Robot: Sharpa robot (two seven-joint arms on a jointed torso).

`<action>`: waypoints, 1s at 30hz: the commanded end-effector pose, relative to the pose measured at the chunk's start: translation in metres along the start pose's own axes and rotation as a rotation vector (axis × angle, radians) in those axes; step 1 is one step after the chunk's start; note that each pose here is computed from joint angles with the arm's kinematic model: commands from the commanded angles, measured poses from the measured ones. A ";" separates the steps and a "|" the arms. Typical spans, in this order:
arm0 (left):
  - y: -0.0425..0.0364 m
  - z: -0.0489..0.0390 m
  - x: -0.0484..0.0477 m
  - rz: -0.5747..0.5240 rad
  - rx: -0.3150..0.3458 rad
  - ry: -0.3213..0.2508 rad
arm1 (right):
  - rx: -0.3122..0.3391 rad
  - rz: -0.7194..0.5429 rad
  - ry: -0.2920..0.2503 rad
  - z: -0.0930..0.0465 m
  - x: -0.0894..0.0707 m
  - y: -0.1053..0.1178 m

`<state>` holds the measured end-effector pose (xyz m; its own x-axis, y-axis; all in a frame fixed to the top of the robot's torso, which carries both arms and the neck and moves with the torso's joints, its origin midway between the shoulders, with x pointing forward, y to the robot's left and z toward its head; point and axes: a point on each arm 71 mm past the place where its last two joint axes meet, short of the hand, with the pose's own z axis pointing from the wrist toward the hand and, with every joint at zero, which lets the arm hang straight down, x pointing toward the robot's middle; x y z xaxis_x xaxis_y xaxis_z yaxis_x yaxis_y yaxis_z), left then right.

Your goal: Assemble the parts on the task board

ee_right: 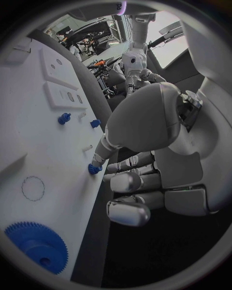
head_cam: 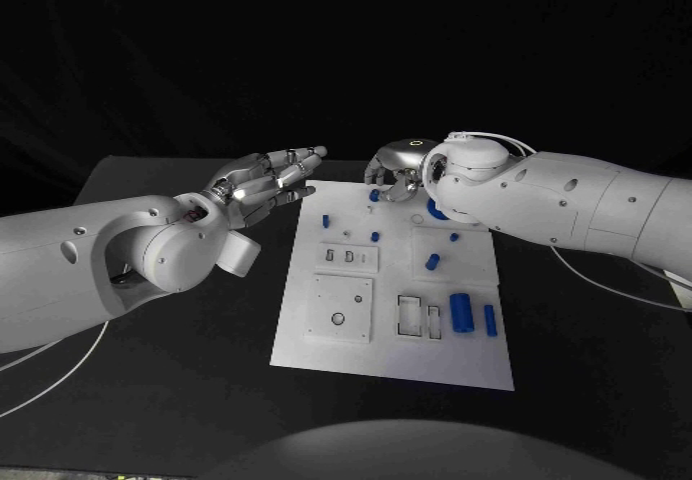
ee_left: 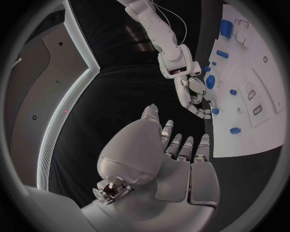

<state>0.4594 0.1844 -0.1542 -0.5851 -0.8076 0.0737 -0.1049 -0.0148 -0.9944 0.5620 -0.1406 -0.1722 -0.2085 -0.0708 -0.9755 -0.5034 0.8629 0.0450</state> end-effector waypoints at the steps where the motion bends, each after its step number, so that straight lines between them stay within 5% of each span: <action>1: -0.0006 0.0003 0.0026 -0.002 0.004 0.023 | -0.005 0.007 -0.022 -0.002 -0.001 -0.002; 8: -0.0004 -0.0013 0.0005 -0.002 0.006 0.016 | -0.028 0.024 -0.134 -0.019 -0.008 -0.016; 16: -0.0002 -0.0036 -0.0019 -0.002 0.006 0.007 | -0.009 0.054 -0.231 -0.063 -0.019 -0.047; 30: 0.0030 -0.0028 -0.0006 -0.008 0.002 0.016 | 0.093 -0.040 -0.137 -0.092 -0.004 -0.071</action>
<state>0.4583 0.1892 -0.1579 -0.5781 -0.8123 0.0774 -0.1141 -0.0135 -0.9934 0.5224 -0.2466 -0.1483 -0.0703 0.0330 -0.9970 -0.4422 0.8948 0.0608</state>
